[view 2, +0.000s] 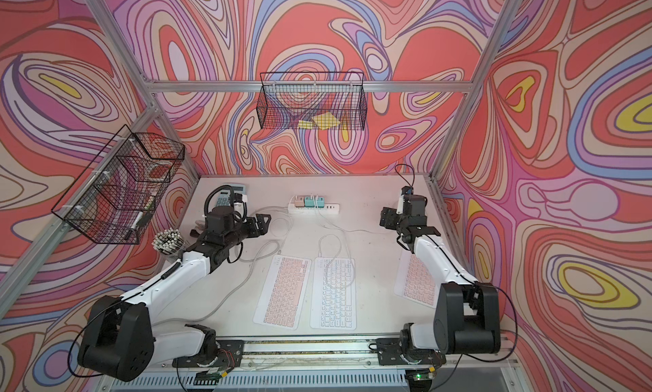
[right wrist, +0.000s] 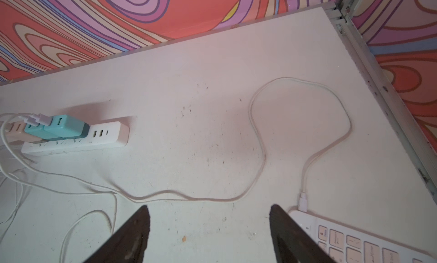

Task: Unplug the wireless keyboard
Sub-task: Move the keyboard to the center of the board.

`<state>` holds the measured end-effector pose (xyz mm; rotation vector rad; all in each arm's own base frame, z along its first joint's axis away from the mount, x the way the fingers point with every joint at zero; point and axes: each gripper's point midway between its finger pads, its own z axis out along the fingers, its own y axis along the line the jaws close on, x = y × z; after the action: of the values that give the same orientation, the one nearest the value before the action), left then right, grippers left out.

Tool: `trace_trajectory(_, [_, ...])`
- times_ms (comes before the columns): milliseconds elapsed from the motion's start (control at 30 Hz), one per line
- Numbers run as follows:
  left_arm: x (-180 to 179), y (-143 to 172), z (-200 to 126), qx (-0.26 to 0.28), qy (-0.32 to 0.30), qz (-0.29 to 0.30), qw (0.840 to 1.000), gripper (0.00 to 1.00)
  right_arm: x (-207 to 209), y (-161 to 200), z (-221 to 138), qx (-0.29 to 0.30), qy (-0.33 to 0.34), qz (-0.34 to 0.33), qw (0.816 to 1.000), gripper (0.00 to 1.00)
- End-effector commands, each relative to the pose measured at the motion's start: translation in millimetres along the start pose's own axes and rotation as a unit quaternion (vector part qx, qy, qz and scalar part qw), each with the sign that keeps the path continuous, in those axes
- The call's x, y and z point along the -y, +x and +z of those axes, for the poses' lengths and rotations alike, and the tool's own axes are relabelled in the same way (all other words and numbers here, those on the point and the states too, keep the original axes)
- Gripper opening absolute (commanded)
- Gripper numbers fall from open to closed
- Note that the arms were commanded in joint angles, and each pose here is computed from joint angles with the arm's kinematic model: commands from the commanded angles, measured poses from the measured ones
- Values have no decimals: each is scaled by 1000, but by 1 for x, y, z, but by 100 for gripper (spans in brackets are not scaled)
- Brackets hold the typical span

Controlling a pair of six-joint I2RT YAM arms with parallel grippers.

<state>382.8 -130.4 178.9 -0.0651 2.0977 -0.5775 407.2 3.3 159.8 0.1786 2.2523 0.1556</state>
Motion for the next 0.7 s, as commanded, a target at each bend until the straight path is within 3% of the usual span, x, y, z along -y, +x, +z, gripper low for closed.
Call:
trace_trajectory(0, [13, 10, 8, -8, 24, -20, 999, 81, 7, 15, 1, -41, 24, 21, 999, 80])
trace_trajectory(133, [36, 23, 18, -22, 55, -12, 998, 81, 15, 26, 4, -68, 44, 31, 996, 78])
trace_trajectory(267, [47, 36, 36, -43, 69, -26, 996, 80, -2, 26, 9, -64, 6, 23, 998, 75])
trace_trajectory(667, [98, 39, 81, -72, 137, -81, 985, 74, -118, 24, 51, -75, -158, -119, 977, 66])
